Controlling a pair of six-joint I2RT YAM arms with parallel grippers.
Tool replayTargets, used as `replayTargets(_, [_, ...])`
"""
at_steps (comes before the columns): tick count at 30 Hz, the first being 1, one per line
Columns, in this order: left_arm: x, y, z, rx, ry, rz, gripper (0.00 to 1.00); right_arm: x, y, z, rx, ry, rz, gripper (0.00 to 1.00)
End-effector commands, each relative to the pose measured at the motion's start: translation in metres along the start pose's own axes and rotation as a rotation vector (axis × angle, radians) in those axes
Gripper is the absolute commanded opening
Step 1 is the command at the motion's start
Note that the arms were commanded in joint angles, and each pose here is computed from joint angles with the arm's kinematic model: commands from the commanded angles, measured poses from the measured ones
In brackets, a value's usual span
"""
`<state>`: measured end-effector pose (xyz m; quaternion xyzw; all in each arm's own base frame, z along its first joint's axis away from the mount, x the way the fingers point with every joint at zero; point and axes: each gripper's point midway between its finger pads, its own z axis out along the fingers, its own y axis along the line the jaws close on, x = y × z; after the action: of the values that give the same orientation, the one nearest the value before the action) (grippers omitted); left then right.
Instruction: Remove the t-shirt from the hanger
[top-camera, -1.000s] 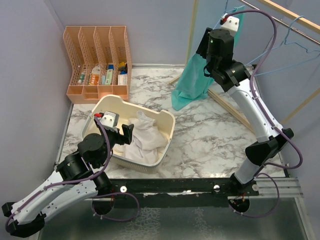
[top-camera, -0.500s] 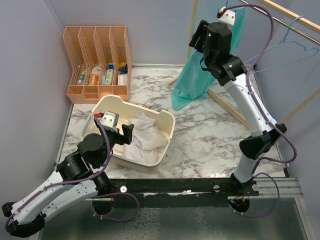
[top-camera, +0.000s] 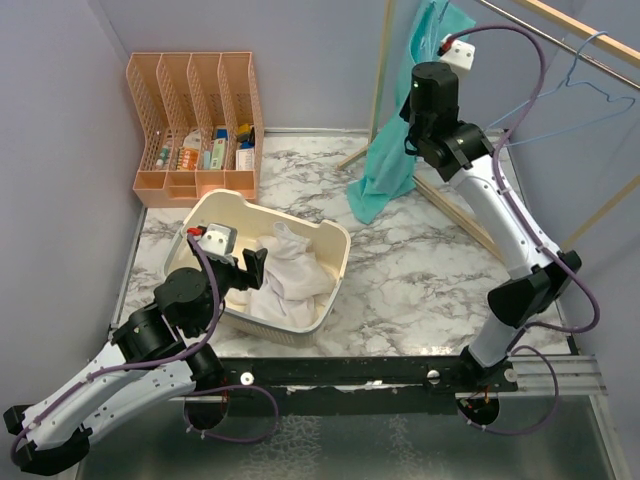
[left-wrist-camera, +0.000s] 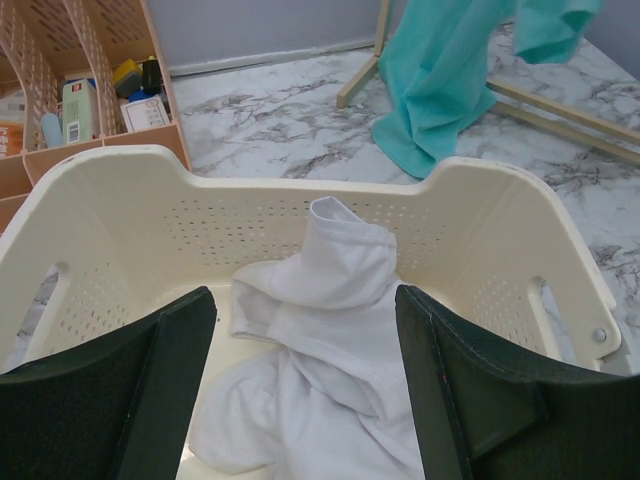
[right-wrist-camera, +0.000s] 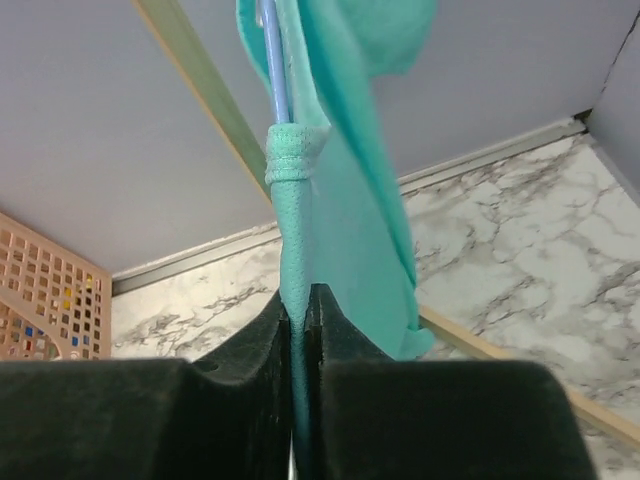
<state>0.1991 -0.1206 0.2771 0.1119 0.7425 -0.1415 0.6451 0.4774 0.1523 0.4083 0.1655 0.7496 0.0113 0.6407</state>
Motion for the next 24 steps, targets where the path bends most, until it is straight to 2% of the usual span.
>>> replayTargets(1, [-0.001,-0.004,0.003,0.012,-0.010,-0.002,0.75,-0.049,-0.024,-0.027,0.044,-0.141,0.036,0.01])
replayTargets(14, [0.001,-0.005,0.004,0.015,0.000,0.003,0.75,-0.098,-0.029,-0.049,-0.014,-0.339,0.031,0.01])
replayTargets(24, [0.001,-0.009,0.006,0.033,0.001,0.010,0.75,-0.094,-0.027,-0.093,-0.202,-0.244,0.048,0.01])
